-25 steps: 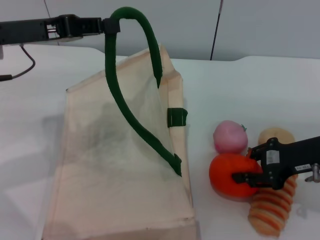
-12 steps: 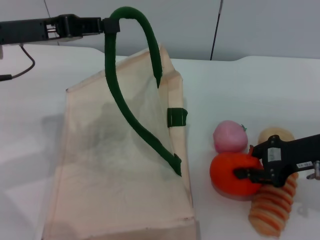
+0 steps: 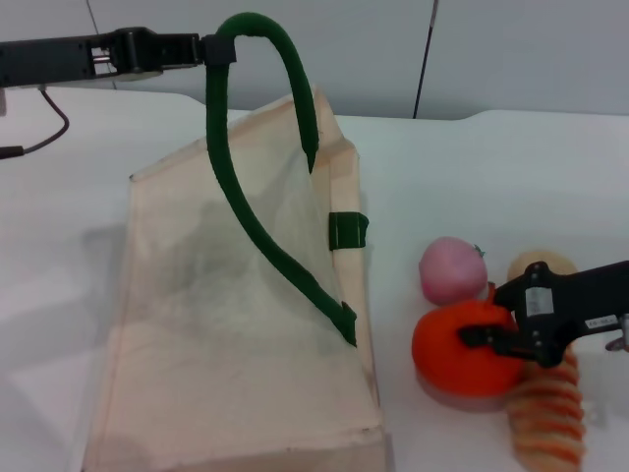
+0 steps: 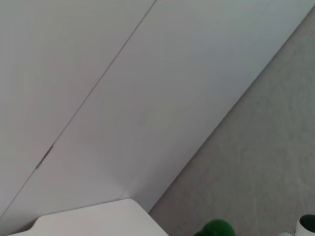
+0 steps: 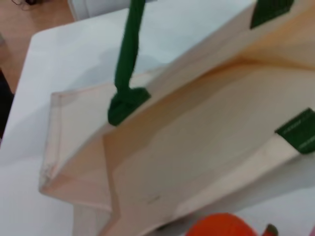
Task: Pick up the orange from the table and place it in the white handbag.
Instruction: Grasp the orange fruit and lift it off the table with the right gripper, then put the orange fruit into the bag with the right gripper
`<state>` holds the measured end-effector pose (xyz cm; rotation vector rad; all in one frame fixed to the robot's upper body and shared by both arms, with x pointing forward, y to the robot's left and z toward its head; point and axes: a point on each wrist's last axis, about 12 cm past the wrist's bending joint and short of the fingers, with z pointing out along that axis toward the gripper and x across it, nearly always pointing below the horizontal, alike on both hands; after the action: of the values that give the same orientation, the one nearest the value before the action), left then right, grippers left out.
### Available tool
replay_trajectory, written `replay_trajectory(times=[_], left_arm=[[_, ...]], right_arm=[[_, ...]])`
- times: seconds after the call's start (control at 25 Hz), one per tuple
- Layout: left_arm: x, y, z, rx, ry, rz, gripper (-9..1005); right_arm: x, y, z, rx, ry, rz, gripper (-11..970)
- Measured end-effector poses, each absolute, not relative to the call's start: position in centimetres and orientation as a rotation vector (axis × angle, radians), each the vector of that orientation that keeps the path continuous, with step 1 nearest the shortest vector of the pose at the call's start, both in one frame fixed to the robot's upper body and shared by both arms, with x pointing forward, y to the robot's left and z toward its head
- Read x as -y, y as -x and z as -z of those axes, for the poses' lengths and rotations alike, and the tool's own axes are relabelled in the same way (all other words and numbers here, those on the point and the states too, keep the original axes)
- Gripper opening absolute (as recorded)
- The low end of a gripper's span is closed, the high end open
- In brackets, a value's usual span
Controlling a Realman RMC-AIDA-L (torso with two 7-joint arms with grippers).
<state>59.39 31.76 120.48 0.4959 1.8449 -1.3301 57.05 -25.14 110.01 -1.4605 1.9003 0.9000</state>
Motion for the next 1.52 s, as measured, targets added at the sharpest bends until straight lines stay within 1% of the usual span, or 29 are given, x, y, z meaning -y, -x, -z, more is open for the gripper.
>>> replay_trajectory(times=[0.24,0.48,0.88,1.24,1.52], left_arm=[[-31.7,-59.4,-120.4,-1.849,-0.496,1.332,134],[-31.6,-59.4,-120.5,-1.847,-0.503,1.339,134],[-31.1,-59.6,-120.8,-1.835,-0.515,1.363,133],[-30.7,-59.9,-121.1,-1.823,-0.530,1.381,134],[-29.8,-60.6,-122.0,-1.789,-0.563,1.403,134]], right_arm=[[25.1,-57.1,-110.5,-1.864,1.448,-0.913,175],[24.7,-57.6,-111.9,-1.773,1.430,-0.921,128],[22.0,-59.6,-113.9,-1.669,1.432,-0.925,83],[17.9,-60.6,-113.6,-1.621,1.493,-0.973,75],[16.1,-61.5,-113.1,-1.655,1.512,-0.926,70]])
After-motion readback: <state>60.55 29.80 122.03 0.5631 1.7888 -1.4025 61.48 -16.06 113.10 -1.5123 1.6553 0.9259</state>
